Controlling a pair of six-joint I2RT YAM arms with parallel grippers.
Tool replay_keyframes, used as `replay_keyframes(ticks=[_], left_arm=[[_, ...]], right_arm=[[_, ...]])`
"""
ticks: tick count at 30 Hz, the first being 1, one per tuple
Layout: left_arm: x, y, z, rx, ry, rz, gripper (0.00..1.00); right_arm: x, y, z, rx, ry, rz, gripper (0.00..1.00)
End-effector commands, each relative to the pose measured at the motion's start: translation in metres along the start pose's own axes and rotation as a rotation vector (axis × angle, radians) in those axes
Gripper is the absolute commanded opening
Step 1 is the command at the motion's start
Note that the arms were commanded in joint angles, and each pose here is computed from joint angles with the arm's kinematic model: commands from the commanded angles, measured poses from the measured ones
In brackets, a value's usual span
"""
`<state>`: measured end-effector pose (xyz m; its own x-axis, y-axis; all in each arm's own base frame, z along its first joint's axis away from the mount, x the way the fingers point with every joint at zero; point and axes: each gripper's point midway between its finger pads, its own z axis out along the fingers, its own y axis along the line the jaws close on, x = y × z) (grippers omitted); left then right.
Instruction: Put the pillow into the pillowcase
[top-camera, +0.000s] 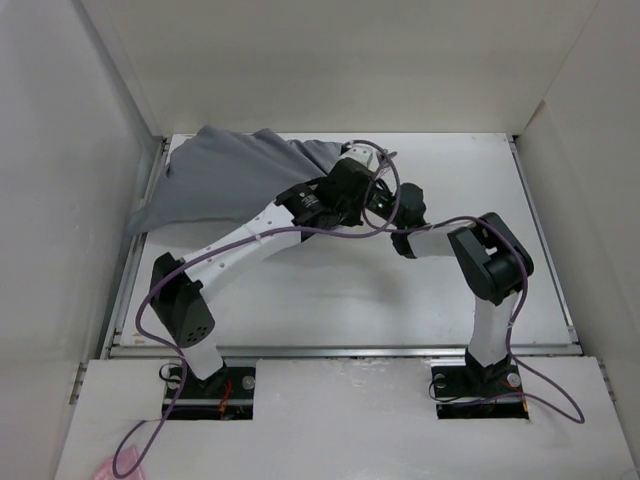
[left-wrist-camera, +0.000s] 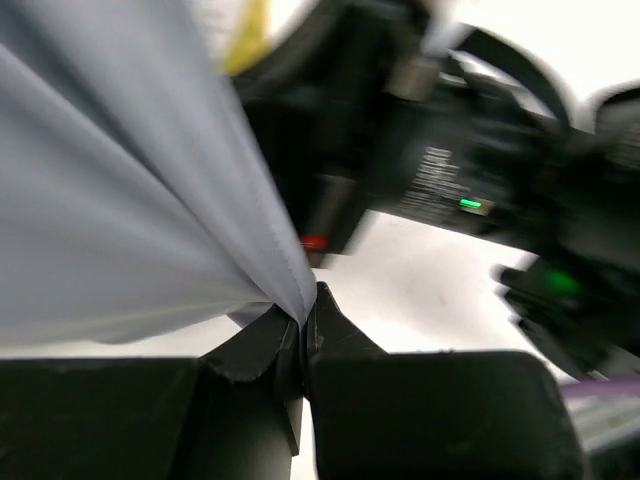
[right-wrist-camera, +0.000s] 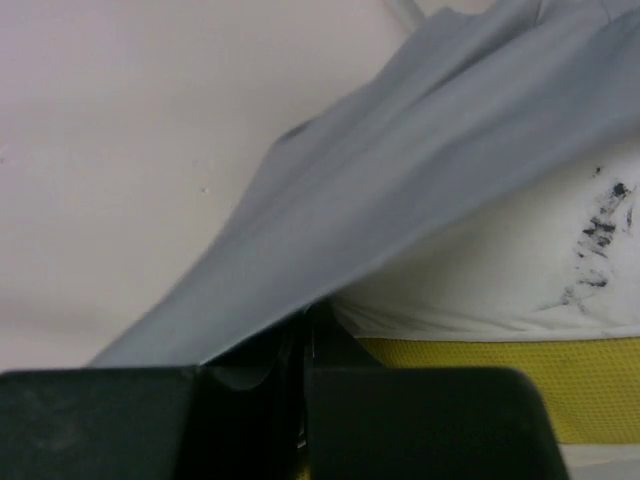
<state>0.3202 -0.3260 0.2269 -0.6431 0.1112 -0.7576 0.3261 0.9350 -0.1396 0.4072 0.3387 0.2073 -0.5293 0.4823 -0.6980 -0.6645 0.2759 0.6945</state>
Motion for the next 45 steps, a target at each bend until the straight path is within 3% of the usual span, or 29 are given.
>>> replay_keyframes(ticks=[1, 4, 8, 9, 11, 12, 13, 14, 15, 17, 19, 23, 26, 30, 31, 32, 34, 35, 36, 38, 39, 41, 45], left_arm=[[-0.027, -0.066, -0.056, 0.281, -0.077, 0.039, 0.0], [-0.023, -0.078, -0.066, 0.331, -0.069, 0.062, 0.0], [-0.012, -0.067, -0.057, 0.272, -0.047, 0.043, 0.0], [-0.009, -0.064, -0.056, 0.253, -0.037, 0.038, 0.02], [-0.007, -0.057, -0.059, 0.228, -0.037, 0.014, 0.16], [-0.001, -0.053, -0.058, 0.222, -0.027, 0.018, 0.2], [-0.003, -0.047, -0.058, 0.204, -0.034, 0.012, 0.27], [-0.006, -0.043, -0.065, 0.202, -0.051, -0.003, 0.48], [-0.009, -0.04, -0.066, 0.199, -0.062, -0.012, 0.53], [-0.012, -0.033, -0.069, 0.192, -0.071, -0.022, 0.65], [-0.018, -0.02, -0.072, 0.164, -0.095, -0.049, 1.0], [-0.033, 0.008, -0.065, 0.05, -0.145, -0.079, 1.0], [-0.045, 0.045, -0.044, -0.079, -0.155, -0.117, 1.0], [-0.053, 0.111, 0.024, -0.258, -0.103, -0.179, 1.0], [-0.063, 0.109, 0.019, -0.251, -0.122, -0.185, 1.0], [-0.052, 0.127, 0.051, -0.307, -0.06, -0.188, 1.0], [-0.079, 0.127, 0.066, -0.31, -0.079, -0.161, 1.0], [-0.066, 0.133, 0.095, -0.355, -0.029, -0.127, 1.0], [-0.089, 0.131, 0.096, -0.364, -0.07, -0.112, 1.0], [-0.098, 0.136, 0.11, -0.413, -0.082, -0.098, 1.0], [-0.091, 0.141, 0.129, -0.452, -0.063, -0.086, 1.0], [-0.104, 0.141, 0.135, -0.46, -0.099, -0.059, 1.0], [-0.088, 0.138, 0.152, -0.432, -0.061, -0.05, 0.96]], right_arm=[[-0.054, 0.111, 0.005, -0.376, -0.269, -0.18, 0.0], [-0.029, 0.113, 0.019, -0.361, -0.231, -0.185, 0.0], [0.001, 0.097, 0.023, -0.282, -0.162, -0.148, 0.0], [0.014, 0.085, 0.014, -0.238, -0.141, -0.126, 0.05], [0.006, 0.078, 0.002, -0.202, -0.156, -0.126, 0.24], [0.002, 0.06, -0.01, -0.142, -0.164, -0.118, 0.41], [-0.002, 0.054, -0.016, -0.118, -0.165, -0.116, 0.46], [-0.013, 0.058, -0.023, -0.111, -0.182, -0.125, 0.5], [-0.019, 0.052, -0.029, -0.081, -0.194, -0.123, 0.57], [-0.034, 0.041, -0.046, -0.02, -0.217, -0.131, 0.62], [-0.044, 0.029, -0.057, 0.04, -0.226, -0.14, 0.67], [-0.04, -0.015, -0.073, 0.275, -0.166, -0.154, 0.72], [-0.064, -0.023, -0.074, 0.392, -0.18, -0.261, 0.73], [-0.067, -0.042, -0.088, 0.554, -0.124, -0.299, 0.74], [-0.071, -0.048, -0.091, 0.588, -0.126, -0.294, 0.74], [-0.069, -0.051, -0.095, 0.614, -0.118, -0.288, 0.74], [-0.07, -0.061, -0.102, 0.666, -0.107, -0.277, 0.74], [-0.067, -0.062, -0.104, 0.674, -0.096, -0.272, 0.74], [-0.065, -0.071, -0.108, 0.697, -0.089, -0.254, 0.74], [-0.065, -0.078, -0.115, 0.738, -0.077, -0.243, 0.74], [-0.065, -0.078, -0.115, 0.738, -0.077, -0.243, 0.74], [-0.062, -0.088, -0.125, 0.785, -0.068, -0.234, 0.74], [-0.065, -0.094, -0.132, 0.81, -0.071, -0.227, 0.74]])
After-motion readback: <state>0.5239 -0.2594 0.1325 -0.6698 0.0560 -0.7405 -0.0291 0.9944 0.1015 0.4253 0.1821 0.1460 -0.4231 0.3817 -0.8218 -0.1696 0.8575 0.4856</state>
